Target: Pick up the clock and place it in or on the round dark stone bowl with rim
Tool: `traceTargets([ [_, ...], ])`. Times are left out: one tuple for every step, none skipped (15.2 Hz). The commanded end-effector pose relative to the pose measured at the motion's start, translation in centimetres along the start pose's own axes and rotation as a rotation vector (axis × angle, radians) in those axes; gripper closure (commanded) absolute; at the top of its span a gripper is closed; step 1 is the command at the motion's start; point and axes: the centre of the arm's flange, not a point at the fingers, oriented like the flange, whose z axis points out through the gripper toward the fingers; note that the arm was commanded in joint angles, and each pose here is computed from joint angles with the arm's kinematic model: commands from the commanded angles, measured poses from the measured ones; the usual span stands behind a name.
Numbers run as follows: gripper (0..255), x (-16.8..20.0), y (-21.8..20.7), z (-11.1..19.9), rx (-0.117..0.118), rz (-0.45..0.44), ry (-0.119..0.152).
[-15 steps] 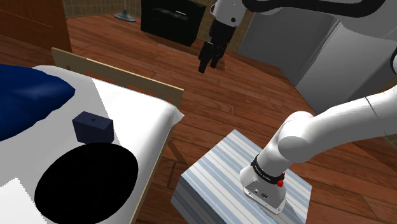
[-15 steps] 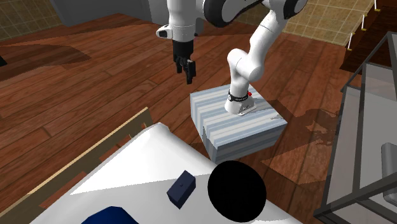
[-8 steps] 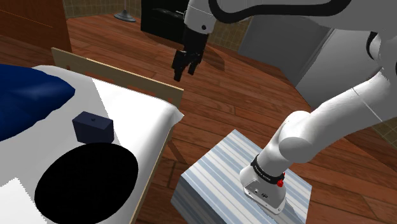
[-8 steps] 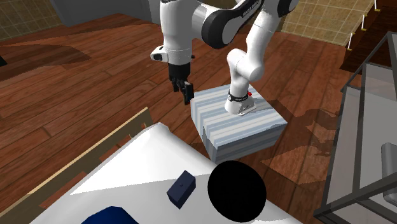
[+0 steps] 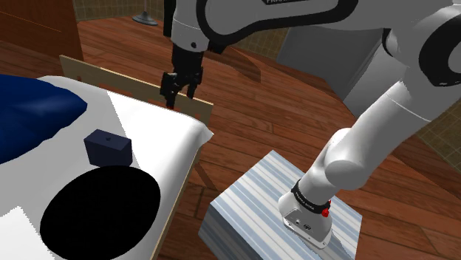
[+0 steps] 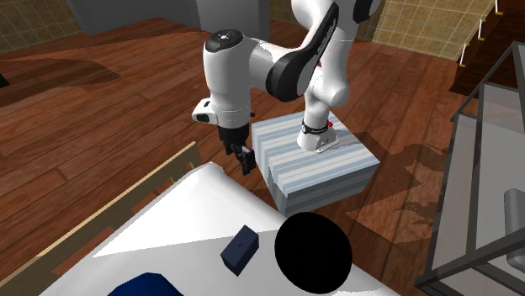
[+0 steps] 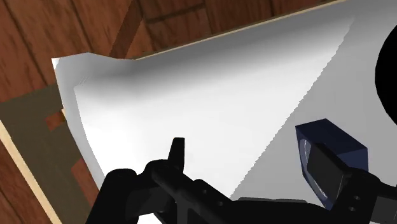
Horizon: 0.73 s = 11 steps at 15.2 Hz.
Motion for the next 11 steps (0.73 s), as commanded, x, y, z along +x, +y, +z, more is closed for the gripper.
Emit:
traceTargets([
  [0,1.6,-1.7,1.1,0.0,-0.013,-0.003],
  [0,2.3,-2.7,1.7,0.0,-0.02,-0.005],
  [0,3.0,-3.7,2.3,0.0,-0.026,-0.007],
  [0,3.8,-4.6,2.9,0.0,-0.033,-0.009],
  [0,4.5,-5.6,3.5,0.0,-0.04,-0.01],
  [0,5.2,-6.6,4.1,0.0,-0.046,-0.012],
  [0,5.8,-7.6,4.7,-0.001,-0.053,-0.014],
  [0,6.5,-8.6,5.3,-0.001,-0.059,-0.016],
  [0,7.2,-9.5,5.9,-0.001,-0.066,-0.018],
  [0,7.9,-10.5,6.5,-0.001,-0.073,-0.02],
  [0,8.5,-11.5,7.1,-0.001,-0.079,-0.021],
])
